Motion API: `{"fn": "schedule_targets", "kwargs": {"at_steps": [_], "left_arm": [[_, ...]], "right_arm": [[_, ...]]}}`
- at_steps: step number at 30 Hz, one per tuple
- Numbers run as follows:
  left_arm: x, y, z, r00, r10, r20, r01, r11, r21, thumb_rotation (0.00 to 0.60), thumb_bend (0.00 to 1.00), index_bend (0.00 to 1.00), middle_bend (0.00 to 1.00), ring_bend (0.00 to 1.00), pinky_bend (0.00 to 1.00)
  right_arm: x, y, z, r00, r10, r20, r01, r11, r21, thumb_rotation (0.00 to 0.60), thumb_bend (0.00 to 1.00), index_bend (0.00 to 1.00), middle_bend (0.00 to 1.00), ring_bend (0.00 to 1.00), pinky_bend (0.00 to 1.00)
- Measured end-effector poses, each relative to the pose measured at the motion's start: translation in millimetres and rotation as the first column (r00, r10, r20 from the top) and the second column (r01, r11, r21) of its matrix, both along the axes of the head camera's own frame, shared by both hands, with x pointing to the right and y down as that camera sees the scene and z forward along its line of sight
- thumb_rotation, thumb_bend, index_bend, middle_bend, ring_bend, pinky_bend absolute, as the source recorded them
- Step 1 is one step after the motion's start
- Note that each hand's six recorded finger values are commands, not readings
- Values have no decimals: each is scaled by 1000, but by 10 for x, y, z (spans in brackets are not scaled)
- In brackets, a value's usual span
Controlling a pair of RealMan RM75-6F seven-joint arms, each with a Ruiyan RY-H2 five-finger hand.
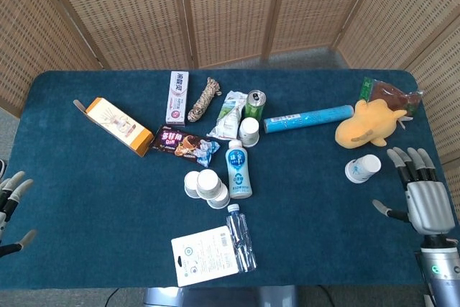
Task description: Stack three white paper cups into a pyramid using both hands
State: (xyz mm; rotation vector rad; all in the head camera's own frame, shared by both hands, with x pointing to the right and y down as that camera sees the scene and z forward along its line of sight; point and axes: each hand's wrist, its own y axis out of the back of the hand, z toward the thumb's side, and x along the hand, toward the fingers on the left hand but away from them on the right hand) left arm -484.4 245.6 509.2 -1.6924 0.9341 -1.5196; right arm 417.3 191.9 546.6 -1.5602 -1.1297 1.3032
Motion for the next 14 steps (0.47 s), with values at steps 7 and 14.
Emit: {"fn": "schedule_targets", "kwargs": {"at_steps": [7,14], "left_arm": [[-103,-34,-48,1000,-22,8,22,1000,22,600,307,0,0,0,0],[-123,-25,-58,1000,-19,12,18,1000,23,600,308,0,0,0,0]], "right_arm": [[85,156,23,998,54,13,-54,999,0,600,0,12,0,0,0],[210,158,98,993,111,26,-111,994,-22,600,0,12,0,0,0]]}}
